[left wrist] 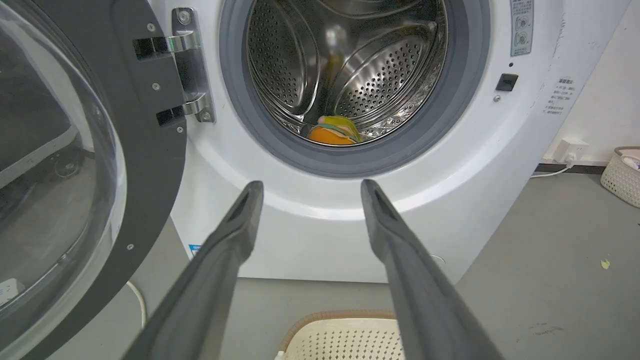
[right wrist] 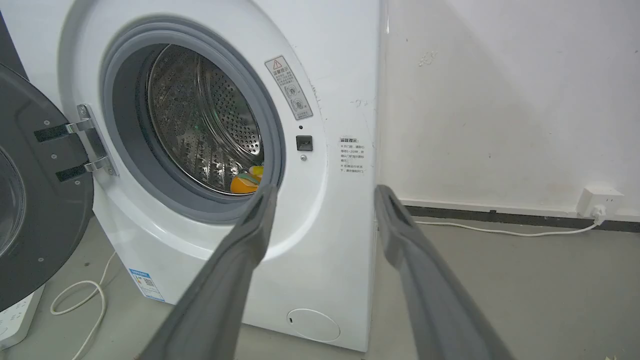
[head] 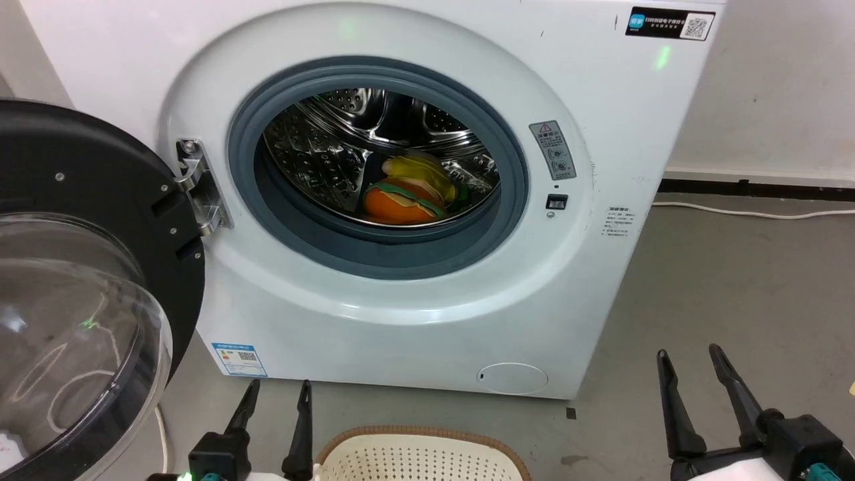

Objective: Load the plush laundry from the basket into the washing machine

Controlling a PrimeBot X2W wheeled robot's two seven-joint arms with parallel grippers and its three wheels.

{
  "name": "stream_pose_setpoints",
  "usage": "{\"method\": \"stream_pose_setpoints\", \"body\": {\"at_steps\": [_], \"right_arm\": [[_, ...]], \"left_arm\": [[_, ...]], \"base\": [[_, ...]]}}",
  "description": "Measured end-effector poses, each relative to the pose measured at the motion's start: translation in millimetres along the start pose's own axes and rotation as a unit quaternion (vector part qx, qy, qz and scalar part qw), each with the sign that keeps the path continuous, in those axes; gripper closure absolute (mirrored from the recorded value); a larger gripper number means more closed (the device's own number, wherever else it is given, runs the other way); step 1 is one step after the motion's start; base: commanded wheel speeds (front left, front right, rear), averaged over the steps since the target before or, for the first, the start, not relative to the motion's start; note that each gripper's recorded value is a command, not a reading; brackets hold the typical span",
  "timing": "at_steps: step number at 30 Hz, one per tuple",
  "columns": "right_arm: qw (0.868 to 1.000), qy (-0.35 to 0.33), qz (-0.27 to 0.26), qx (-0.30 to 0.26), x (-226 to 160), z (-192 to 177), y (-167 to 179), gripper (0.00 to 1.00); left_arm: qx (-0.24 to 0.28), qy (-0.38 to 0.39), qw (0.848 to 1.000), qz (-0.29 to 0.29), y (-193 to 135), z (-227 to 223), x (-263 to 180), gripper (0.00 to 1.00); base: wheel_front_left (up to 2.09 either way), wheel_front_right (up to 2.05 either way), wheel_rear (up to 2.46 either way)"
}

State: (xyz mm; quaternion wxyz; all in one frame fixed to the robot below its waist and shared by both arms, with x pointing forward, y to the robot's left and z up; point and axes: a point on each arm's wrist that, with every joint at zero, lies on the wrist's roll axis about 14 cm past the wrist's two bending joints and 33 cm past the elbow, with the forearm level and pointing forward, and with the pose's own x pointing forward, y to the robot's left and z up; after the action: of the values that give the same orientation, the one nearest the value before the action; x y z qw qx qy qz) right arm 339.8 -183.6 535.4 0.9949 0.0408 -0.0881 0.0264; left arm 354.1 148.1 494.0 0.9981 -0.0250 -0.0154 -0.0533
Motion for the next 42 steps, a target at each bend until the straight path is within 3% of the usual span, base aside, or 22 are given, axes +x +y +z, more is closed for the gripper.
{"method": "stream_pose_setpoints", "body": {"at_steps": [2,3,42], "right_arm": [[1.0,0.001,0.001,0.0,0,-1,1,0.0],[1.0,0.002,0.002,0.001,0,-1,1,1.0],[0.999,0.036,0.011,-0.009,5,-11,6,1.0]], "left_arm": [[-0.003,0.001,1.0,0.0,2,-1,0,0.0],[-0.01,0.002,1.0,0.002,3,-1,0,1.0],[-0.002,0.012,1.0,0.013,8,3,3,1.0]], "base": [[0.0,0.0,0.0],[0.0,0.0,0.0],[0.0,0.0,0.0]]}}
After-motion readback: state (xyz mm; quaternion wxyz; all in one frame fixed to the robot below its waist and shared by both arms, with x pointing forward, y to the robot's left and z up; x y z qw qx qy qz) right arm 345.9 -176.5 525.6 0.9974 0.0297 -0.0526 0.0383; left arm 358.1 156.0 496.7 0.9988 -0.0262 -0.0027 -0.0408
